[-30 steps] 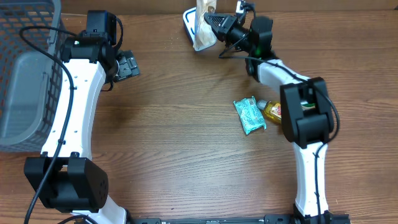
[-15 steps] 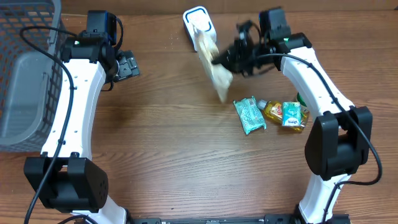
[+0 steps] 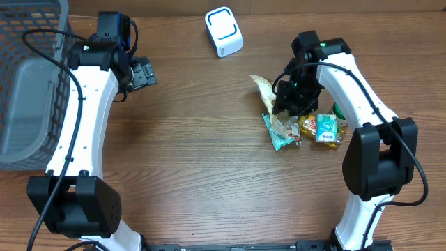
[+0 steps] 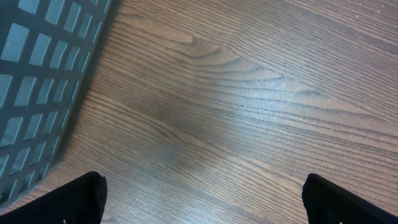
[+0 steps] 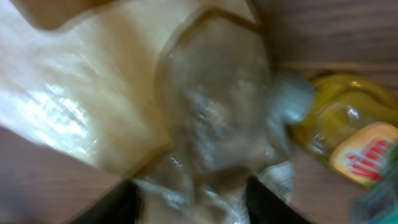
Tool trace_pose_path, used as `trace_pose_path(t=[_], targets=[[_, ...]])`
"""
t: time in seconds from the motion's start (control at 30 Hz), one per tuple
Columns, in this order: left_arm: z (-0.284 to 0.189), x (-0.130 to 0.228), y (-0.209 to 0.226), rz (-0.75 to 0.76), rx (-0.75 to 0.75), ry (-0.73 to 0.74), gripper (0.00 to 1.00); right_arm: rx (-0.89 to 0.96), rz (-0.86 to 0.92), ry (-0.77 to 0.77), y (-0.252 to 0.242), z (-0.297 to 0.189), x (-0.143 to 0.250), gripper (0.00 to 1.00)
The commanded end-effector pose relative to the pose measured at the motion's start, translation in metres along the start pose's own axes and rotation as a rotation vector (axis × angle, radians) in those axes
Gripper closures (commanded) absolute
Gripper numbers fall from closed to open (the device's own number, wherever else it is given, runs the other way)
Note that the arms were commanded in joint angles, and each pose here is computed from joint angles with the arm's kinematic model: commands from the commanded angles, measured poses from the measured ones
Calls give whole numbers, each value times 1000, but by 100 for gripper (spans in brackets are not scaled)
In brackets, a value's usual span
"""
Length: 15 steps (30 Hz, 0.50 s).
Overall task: Scan the item barcode
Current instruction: 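Carry the PanTree bag right and set it by the teal pack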
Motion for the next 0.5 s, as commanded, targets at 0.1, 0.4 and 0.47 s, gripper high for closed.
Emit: trace_pose_path(t=[0.1, 0.4, 0.47], targets=[[-8, -1, -2, 10, 11, -22, 0, 85, -2, -51, -7, -6, -2, 29], [-8, -1, -2, 10, 11, -22, 0, 32, -20, -136, -4, -46, 15, 22], [-8, -1, -2, 10, 11, -22, 0, 22, -22, -144, -5, -52, 20, 22]])
Point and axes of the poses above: each gripper's point midway between its finger pads, its own z axis out along the fingers, its own y axis along the line the jaws close on, x = y × z, the point moved 9 cm from there along -z, back along the fingers, and after that the axes turned 13 degrees about z, right-handed, at the moved point
